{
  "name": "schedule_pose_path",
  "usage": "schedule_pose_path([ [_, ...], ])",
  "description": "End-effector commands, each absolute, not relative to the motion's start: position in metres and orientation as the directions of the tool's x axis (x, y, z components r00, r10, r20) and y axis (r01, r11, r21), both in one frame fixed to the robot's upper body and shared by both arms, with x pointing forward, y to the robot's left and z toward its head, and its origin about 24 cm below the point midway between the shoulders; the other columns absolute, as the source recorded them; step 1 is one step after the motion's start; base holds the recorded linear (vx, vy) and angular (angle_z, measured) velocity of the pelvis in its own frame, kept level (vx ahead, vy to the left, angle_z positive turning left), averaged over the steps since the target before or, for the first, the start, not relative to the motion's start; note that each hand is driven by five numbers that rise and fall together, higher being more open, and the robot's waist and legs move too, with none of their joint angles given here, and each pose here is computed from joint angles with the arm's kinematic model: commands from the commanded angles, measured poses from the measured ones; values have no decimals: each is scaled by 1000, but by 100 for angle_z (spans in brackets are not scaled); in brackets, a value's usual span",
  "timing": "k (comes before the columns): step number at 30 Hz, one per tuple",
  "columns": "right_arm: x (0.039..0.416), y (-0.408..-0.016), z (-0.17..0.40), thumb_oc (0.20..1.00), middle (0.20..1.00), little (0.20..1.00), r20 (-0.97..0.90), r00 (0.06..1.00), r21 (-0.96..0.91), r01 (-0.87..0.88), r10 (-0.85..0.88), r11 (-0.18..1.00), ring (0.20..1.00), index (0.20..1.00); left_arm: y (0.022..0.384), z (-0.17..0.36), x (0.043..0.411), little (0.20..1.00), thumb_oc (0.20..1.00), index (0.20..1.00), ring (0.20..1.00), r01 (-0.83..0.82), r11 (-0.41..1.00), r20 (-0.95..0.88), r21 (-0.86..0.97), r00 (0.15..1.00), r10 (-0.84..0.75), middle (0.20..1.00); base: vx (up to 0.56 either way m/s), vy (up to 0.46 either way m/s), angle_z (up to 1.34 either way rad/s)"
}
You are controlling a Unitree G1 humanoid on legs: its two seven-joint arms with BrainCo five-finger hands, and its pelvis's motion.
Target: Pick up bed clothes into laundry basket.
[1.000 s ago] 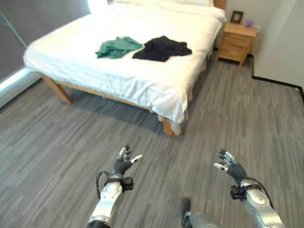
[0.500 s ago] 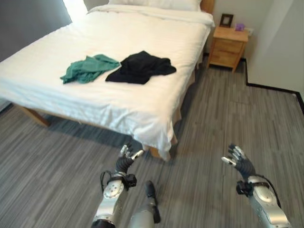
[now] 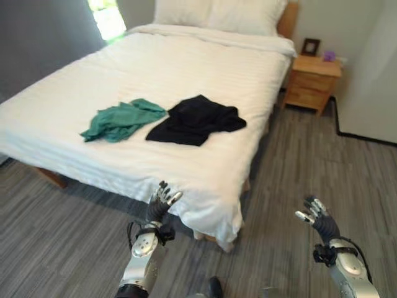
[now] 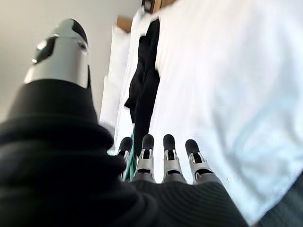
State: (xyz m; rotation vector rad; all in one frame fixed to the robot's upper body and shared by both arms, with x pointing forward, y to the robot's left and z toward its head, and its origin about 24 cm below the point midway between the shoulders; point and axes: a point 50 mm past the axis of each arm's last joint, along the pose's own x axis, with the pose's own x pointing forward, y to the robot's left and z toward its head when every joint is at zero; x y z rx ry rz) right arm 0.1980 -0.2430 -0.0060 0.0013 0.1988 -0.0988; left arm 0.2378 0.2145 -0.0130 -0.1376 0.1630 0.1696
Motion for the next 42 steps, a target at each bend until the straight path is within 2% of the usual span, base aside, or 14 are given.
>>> schedule_pose_path([
  [1, 209, -266, 24, 1000, 1000, 1000, -34, 984, -68, 174, -177, 982, 1000, 1000, 225, 3, 242, 1000, 1000, 1000, 1000, -135, 990, -82, -40, 988, 131, 1000, 274, 26, 76],
  [7, 209, -317, 51, 1000, 1000, 1000, 31, 953, -302, 295, -300, 906, 1000, 1000, 216, -7, 240, 1000, 1000, 1000, 1000, -57, 998, -128, -12, 990, 55, 1000, 176, -41, 70],
  [11, 226, -337, 78, 1000, 1000, 1000, 105, 940, -401, 337, -323, 852, 1000, 1000, 212, -12, 238, 1000, 1000, 1000, 1000, -27, 1000, -154, 1, 988, 27, 1000, 87, -63, 30],
  [16, 237, -314, 75, 1000, 1000, 1000, 124, 955, -259, 293, -270, 920, 1000, 1000, 215, -13, 232, 1000, 1000, 1000, 1000, -71, 997, -158, -31, 985, 66, 1000, 40, -80, -2],
  [17, 238, -296, 64, 1000, 1000, 1000, 100, 969, -187, 242, -226, 952, 1000, 1000, 218, -14, 230, 1000, 1000, 1000, 1000, -114, 992, -160, -57, 982, 103, 1000, 45, -96, 0],
  [23, 234, -278, 53, 1000, 1000, 1000, 67, 985, -129, 168, -161, 977, 1000, 1000, 220, -10, 231, 1000, 1000, 1000, 1000, -103, 994, -146, -25, 984, 98, 1000, 76, -97, 0],
  [28, 234, -273, 68, 1000, 1000, 1000, 150, 977, -86, 166, -152, 982, 1000, 1000, 225, 8, 249, 1000, 1000, 1000, 1000, -141, 989, -70, -43, 988, 138, 1000, 73, -210, -1],
  [33, 227, -279, 80, 1000, 1000, 1000, 212, 953, -11, 223, -216, 975, 1000, 1000, 212, 23, 268, 1000, 1000, 1000, 1000, -150, 980, -1, -131, 988, 152, 1000, 36, -156, 23],
  [42, 220, -277, 87, 1000, 1000, 1000, 254, 945, -11, 216, -206, 976, 1000, 1000, 228, 18, 257, 1000, 1000, 1000, 1000, -238, 963, -13, -127, 971, 238, 1000, 328, 294, -52],
])
